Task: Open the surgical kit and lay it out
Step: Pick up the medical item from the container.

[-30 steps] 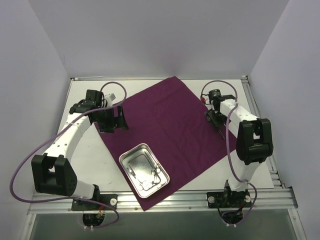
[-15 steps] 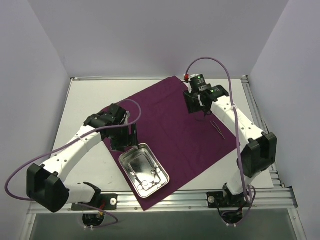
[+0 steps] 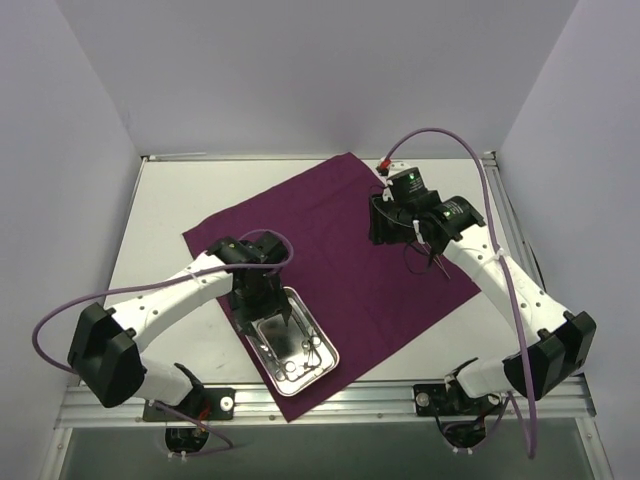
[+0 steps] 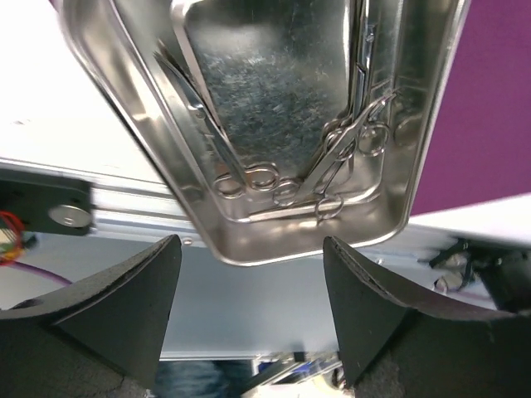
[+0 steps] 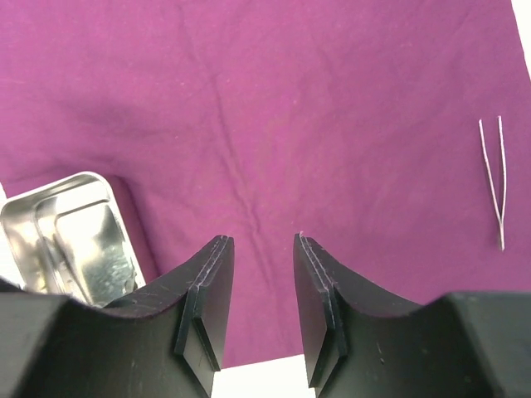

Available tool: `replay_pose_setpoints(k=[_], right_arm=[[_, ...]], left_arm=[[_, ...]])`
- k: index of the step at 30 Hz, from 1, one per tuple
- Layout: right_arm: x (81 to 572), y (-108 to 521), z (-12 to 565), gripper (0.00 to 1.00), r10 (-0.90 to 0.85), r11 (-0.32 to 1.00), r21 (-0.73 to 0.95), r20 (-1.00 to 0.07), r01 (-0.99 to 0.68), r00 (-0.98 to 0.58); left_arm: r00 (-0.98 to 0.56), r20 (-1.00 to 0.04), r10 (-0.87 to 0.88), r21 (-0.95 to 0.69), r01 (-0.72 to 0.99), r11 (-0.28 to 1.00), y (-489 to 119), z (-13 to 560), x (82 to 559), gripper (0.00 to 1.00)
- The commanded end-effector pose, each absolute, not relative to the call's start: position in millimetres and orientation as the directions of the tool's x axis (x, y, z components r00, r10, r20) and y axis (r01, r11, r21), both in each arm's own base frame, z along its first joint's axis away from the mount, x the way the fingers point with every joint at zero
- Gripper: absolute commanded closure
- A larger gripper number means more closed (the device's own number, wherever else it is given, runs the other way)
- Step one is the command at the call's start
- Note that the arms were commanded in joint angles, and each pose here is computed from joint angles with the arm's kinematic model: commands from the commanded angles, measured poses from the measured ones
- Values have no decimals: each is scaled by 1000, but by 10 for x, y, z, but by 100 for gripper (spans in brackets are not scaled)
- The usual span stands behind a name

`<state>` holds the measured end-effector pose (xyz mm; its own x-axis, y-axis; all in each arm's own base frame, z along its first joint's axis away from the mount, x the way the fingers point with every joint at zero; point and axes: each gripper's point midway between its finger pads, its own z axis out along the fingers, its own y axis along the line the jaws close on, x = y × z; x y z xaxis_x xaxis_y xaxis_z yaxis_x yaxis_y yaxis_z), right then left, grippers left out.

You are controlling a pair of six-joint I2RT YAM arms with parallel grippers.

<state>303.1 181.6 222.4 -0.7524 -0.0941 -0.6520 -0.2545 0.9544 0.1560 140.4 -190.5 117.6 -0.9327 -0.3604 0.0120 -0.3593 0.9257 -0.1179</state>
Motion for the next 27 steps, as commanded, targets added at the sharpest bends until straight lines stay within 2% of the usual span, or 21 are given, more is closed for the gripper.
replay_pose_setpoints(k=[1,2,13,18,23,27], right_arm=[[2838,1769,2392,65,-70,948,192,-654,-255,-753],[2808,1765,2376,65,-77,946,192,-649,-261,-757],[2537,1797,2310,67,-134,927,196,-623,-320,-770],[2445,1789,2287,68,-179,922,163,-625,-351,-760],[2361,1817,2248,67,-217,913,146,-617,-381,-757],[2352,1878,2255,67,-239,904,140,-618,-404,-749]], left_arm=[[-865,-17,-501,-111,-496,861,-2121,1129,1433,22],[-841,-38,-539,-102,-534,839,-2135,1090,1445,22],[-784,-1,-621,-54,-620,782,-2607,665,1107,23],[-707,6,-707,-104,-704,702,-2512,570,1066,36],[-689,-17,-725,-97,-720,687,-2389,517,1062,41],[-700,6,-714,-109,-710,695,-2499,427,1077,44]])
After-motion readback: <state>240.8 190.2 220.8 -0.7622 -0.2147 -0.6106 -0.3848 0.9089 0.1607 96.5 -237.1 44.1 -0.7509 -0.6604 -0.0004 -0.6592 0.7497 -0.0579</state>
